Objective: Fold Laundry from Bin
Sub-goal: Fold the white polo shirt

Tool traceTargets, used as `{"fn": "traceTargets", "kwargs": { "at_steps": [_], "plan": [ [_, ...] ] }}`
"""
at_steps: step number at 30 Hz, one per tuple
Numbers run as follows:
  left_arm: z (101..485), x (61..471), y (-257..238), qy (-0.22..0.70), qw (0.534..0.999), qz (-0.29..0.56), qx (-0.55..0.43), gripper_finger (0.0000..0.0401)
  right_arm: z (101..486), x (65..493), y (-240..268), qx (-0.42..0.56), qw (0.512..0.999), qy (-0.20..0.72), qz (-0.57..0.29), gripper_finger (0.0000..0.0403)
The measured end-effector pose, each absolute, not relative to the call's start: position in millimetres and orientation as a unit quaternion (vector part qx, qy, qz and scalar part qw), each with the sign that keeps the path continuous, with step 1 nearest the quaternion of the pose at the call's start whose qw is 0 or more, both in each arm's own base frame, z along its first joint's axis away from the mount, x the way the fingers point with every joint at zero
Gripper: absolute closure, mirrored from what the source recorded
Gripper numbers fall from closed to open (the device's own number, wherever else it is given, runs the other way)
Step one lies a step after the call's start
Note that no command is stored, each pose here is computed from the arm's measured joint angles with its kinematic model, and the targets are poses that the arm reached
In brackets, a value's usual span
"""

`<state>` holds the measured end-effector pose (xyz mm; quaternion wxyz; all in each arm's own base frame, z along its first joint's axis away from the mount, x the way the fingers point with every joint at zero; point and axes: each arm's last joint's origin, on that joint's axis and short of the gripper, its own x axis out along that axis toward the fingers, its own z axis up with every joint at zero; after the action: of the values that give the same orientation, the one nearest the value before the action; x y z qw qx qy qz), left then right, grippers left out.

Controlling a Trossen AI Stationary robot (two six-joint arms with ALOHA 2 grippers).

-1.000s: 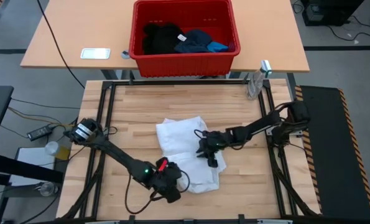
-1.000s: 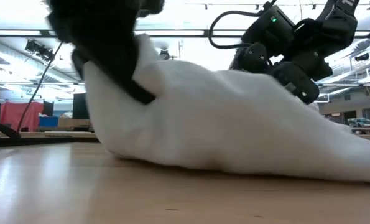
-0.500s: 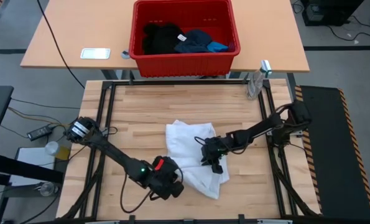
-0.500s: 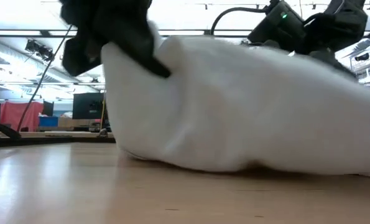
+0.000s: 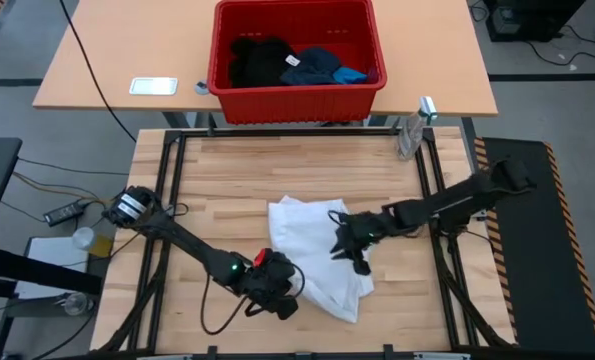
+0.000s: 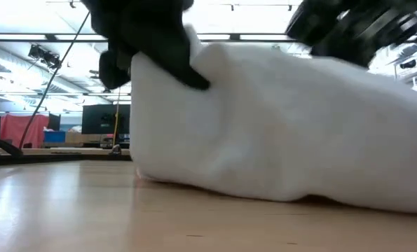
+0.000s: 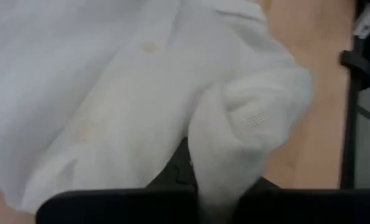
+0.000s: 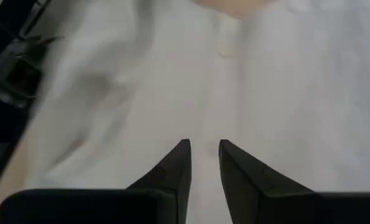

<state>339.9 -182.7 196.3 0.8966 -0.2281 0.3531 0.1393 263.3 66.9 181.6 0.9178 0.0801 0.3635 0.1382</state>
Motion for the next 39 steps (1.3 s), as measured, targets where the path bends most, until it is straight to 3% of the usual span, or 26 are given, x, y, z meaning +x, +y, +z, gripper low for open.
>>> {"fn": "traceTargets", "kwargs": {
  "at_steps": [4, 10, 22, 25, 33, 39],
  "plan": [
    [194.2, 346.3, -169.1, 0.356, 0.887, 0.155, -0.252, 0.039, 199.0, 243.6, 95.1, 0.047, 0.927, 0.343, 0.145, 0.0317],
    [193.6, 351.1, -158.5, 0.356, 0.87, 0.173, -0.293, 0.039, 205.0, 228.9, 128.3, 0.125, 0.913, 0.343, 0.181, 0.0309],
    [196.0, 352.4, -156.5, 0.359, 0.83, 0.181, -0.386, 0.039, 175.0, 230.3, 145.2, 0.11, 0.886, 0.407, 0.191, 0.0136],
    [196.1, 352.8, -156.1, 0.353, 0.819, 0.191, -0.411, 0.039, 168.0, 230.5, 153.8, 0.087, 0.889, 0.416, 0.171, 0.0108],
    [196.2, 352.9, -156.1, 0.34, 0.79, 0.214, -0.463, 0.039, 170.1, 229.1, 189.8, 0.002, 0.932, 0.353, 0.079, 0.0118],
    [196.0, 352.7, -156.0, 0.341, 0.788, 0.215, -0.466, 0.039, 145.7, 231.8, 205.3, -0.044, 0.929, 0.361, 0.071, 0.013]
  ]
}}
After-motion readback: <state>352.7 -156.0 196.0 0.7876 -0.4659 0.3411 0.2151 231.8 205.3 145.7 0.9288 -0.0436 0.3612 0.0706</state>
